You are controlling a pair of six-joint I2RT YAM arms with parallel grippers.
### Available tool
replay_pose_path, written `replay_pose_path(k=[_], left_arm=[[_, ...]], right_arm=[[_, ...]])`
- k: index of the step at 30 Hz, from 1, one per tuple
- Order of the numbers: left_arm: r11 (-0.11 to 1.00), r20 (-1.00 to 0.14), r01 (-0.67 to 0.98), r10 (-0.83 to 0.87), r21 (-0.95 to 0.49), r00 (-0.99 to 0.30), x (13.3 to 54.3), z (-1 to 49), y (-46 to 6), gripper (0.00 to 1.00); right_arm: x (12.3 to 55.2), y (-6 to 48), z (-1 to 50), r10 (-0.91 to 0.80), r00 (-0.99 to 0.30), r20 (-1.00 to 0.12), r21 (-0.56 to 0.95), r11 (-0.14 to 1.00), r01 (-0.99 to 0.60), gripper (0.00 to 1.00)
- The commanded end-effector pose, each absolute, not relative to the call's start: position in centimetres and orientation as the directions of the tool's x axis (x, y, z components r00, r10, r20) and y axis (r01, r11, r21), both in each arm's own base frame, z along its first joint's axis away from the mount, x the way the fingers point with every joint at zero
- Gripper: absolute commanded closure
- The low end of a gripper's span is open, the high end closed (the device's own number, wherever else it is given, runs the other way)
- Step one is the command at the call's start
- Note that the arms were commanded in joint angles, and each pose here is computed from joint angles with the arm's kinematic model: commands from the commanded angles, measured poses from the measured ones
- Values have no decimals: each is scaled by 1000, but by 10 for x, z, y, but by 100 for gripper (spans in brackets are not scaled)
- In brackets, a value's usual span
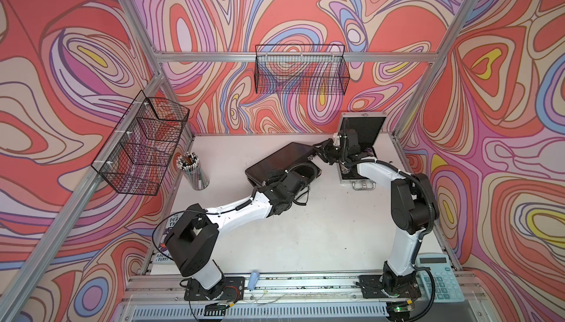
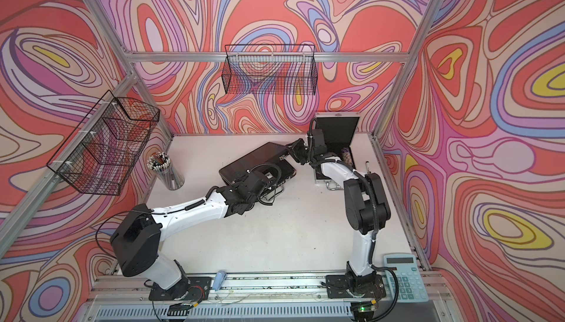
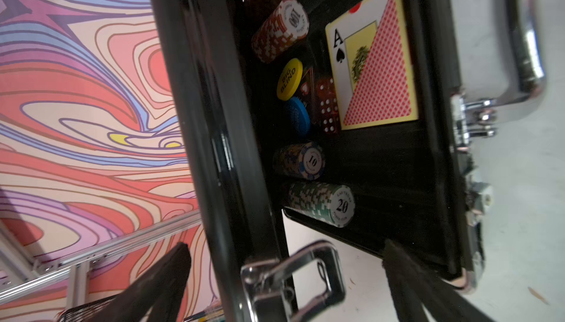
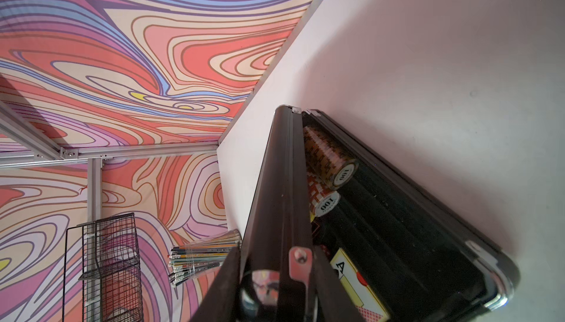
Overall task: Open the poker set cases
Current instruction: Open the case lid on the poker set case.
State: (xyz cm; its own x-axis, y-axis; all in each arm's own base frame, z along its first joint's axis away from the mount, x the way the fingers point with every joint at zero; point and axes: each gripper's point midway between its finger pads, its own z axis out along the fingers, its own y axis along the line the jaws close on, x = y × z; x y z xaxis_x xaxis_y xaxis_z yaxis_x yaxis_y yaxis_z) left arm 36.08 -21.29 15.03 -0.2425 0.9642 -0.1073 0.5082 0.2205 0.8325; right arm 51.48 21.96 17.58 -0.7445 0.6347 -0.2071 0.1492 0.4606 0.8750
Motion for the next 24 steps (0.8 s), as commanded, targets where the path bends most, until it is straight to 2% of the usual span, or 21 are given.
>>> replay_pose_path(k=[1, 10, 15, 24], left_arm=[[159, -47, 421, 964, 893, -263, 372, 165, -207, 1], [327, -246, 438, 941, 837, -233, 360, 197, -214, 12], [428, -364, 451, 904, 783, -226, 356, 211, -214, 14], [515, -442, 461, 857, 723, -264, 363, 231, -194, 14]], right_arm=[[524, 234, 239, 597, -730, -332, 907, 414, -74, 73], [525, 233, 233, 605, -727, -324, 909, 413, -62, 74], [525, 232, 229, 607, -727, -321, 908, 416, -54, 74], [521, 229, 219, 610, -726, -318, 903, 427, -36, 74]])
